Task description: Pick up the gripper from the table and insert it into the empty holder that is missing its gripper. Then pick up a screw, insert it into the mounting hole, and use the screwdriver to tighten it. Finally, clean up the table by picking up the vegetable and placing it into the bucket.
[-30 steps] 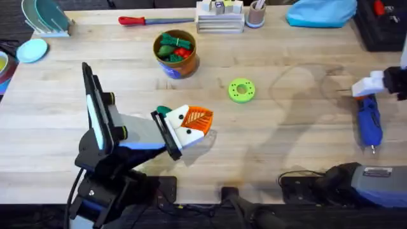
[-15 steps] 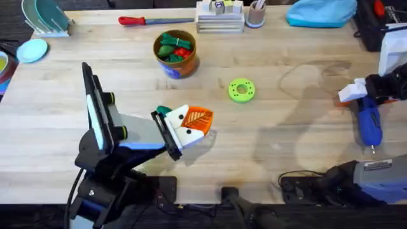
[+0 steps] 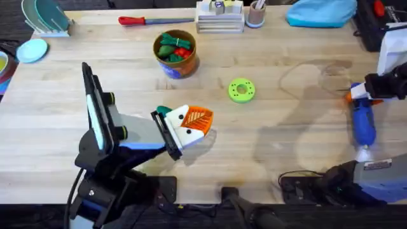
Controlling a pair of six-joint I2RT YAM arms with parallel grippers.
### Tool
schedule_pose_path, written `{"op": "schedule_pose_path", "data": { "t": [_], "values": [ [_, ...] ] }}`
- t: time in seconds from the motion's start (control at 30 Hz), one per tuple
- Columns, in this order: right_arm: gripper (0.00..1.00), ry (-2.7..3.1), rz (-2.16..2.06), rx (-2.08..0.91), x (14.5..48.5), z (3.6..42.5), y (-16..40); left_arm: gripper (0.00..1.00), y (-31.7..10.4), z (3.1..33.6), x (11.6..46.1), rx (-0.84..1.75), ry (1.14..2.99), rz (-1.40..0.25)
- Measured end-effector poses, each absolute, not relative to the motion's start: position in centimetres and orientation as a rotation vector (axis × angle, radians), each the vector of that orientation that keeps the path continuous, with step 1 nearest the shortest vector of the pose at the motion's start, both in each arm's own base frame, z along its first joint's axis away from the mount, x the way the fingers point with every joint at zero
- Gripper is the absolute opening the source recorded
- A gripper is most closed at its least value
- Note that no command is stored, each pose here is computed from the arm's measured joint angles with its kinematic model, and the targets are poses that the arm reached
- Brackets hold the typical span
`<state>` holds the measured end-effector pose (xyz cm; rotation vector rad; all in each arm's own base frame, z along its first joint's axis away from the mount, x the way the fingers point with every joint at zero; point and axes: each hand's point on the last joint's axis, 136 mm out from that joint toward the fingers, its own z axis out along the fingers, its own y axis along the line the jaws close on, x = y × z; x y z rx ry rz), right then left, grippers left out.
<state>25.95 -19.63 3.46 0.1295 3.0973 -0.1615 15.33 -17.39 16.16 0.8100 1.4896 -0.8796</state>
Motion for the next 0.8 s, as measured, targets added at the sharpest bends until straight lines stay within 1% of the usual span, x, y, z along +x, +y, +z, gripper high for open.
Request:
{"op": "schedule_pose_path", "data": {
  "t": [0.03, 0.07, 0.2, 0.33, 0.67, 0.8],
  "values": [
    [0.027, 3.100, -0.160, 0.133, 25.9, 3.5, -19.6, 0.004, -17.4, 16.2, 15.3, 0.810, 1.490, -0.880],
    [0.017, 3.102, -0.159, 0.135, 25.8, 3.5, -19.6, 0.004, -17.4, 16.2, 15.3, 0.810, 1.490, -0.880],
    [0.020, 3.097, -0.162, 0.135, 25.8, 3.8, -19.5, 0.004, -17.4, 16.2, 15.3, 0.810, 1.490, -0.880],
    [0.019, 3.051, -0.202, 0.136, 25.8, 5.5, -19.6, 0.004, -17.4, 16.2, 15.3, 0.810, 1.490, -0.880],
    [0.019, 2.800, -0.365, 0.207, 26.8, 13.3, -19.3, 0.004, -17.4, 16.2, 15.3, 0.810, 1.490, -0.880],
    [0.019, 2.595, -0.445, 0.225, 28.1, 18.3, -18.9, 0.004, -17.4, 16.2, 15.3, 0.810, 1.490, -0.880]
  ]
}}
